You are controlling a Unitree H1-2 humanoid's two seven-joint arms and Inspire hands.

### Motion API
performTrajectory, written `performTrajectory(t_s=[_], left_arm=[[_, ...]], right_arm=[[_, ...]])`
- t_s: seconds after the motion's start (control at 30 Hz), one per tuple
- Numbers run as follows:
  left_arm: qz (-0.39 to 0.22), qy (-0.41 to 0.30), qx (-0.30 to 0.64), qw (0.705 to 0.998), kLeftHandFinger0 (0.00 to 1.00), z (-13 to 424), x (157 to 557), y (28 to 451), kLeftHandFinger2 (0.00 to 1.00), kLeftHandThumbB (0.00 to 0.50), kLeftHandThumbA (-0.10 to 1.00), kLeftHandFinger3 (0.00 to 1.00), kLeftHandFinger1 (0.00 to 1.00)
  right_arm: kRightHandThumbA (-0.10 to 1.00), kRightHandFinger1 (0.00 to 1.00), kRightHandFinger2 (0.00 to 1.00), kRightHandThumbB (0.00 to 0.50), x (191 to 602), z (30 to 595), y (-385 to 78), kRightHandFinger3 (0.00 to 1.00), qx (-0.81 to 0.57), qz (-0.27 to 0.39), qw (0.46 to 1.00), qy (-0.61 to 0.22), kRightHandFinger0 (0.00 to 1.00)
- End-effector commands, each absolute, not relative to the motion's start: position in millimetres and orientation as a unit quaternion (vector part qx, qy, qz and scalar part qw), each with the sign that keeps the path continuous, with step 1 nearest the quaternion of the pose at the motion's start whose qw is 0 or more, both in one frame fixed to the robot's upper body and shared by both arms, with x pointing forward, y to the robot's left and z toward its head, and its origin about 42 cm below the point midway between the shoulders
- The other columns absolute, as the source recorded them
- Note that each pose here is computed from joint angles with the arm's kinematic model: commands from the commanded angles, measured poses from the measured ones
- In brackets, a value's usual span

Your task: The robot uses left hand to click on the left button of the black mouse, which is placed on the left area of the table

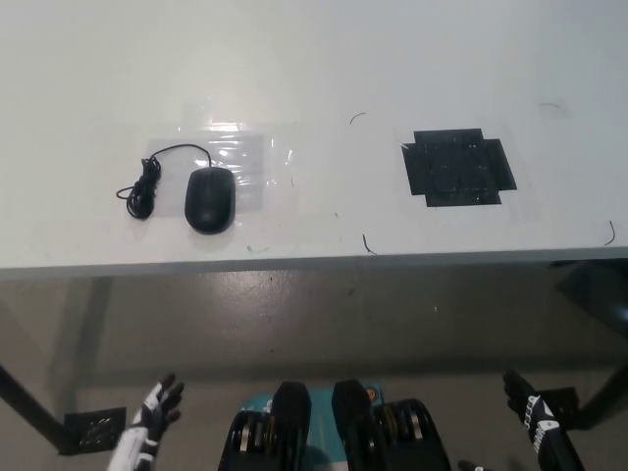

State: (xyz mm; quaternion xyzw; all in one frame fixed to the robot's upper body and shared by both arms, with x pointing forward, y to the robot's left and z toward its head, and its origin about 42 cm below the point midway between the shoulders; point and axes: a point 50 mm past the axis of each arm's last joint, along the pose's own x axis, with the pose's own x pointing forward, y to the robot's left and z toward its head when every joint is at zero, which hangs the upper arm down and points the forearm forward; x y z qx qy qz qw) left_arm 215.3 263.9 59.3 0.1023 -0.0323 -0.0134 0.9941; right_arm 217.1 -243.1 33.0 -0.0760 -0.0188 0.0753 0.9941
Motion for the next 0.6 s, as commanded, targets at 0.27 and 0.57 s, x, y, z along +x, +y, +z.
performTrajectory(t_s=[0.27,0.57], left_arm=[[0.029,-0.242,0.194,0.95,0.96,227,266,370,0.82,0.165,1.0,1.0,0.81],[-0.046,-0.267,0.279,0.921,0.1,346,310,419,0.19,0.29,1.0,1.0,0.01]], right_arm=[[1.0,1.0,1.0,0.102,246,57,-244,1.0,-0.08,0.073,0.991,-0.084,1.0],[1.0,1.0,1.0,0.12,258,63,-244,1.0,-0.084,0.072,0.989,-0.094,1.0]])
